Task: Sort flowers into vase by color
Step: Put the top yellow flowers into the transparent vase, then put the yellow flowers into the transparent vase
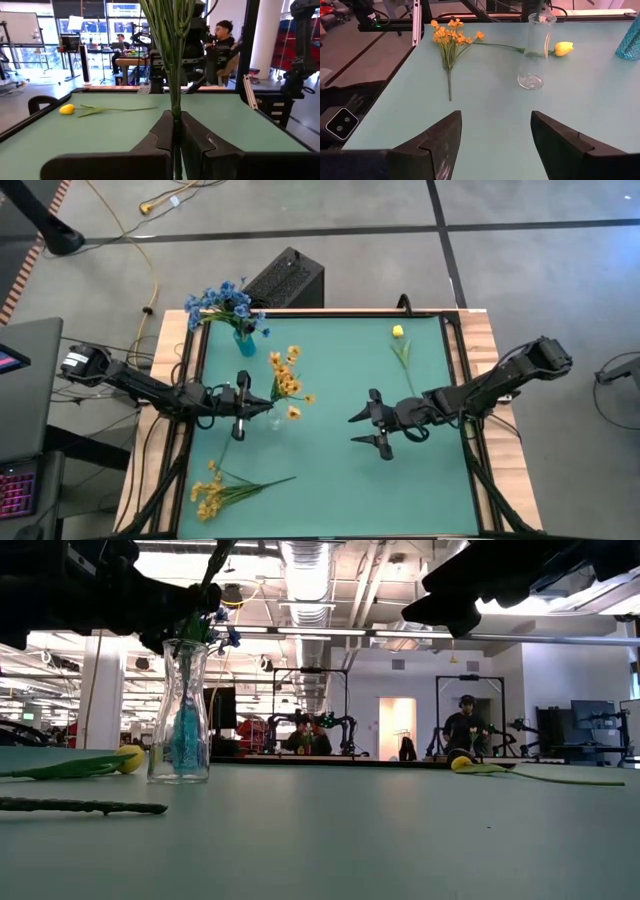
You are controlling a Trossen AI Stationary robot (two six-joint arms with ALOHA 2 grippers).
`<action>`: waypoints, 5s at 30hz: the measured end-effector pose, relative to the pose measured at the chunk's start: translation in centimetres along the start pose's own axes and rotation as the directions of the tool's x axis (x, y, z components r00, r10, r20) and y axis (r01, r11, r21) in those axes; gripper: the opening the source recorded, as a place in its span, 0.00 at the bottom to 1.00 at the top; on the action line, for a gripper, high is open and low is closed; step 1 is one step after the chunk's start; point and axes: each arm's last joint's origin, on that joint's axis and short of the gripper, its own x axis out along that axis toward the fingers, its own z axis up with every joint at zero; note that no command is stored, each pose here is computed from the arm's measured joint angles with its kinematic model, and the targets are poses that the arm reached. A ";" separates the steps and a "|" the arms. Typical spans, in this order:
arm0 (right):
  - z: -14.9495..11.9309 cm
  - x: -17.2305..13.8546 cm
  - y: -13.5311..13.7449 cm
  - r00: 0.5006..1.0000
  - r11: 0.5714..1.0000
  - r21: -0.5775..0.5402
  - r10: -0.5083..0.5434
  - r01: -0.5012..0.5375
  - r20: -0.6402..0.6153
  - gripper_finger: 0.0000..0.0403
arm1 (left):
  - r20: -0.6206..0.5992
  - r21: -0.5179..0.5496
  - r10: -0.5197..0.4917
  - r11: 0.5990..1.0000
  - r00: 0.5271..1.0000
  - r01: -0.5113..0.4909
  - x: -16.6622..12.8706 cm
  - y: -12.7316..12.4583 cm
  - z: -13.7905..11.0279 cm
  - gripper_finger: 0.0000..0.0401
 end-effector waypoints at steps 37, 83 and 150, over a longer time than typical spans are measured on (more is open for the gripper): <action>0.0 0.0 0.0 1.000 1.000 0.000 0.000 0.000 -0.002 0.66 | -0.092 0.052 0.131 0.991 0.987 -0.127 -0.8 0.6 0.0 0.24; 0.2 -1.2 4.6 0.982 0.982 0.063 0.171 -0.176 0.081 0.66 | -0.907 -0.336 -0.279 0.931 0.316 -0.144 4.5 -13.9 4.0 0.24; -2.1 5.8 11.6 0.972 0.988 -0.042 0.154 -0.149 0.179 0.66 | -0.777 0.322 0.139 0.926 0.614 0.198 11.1 -22.2 9.2 0.01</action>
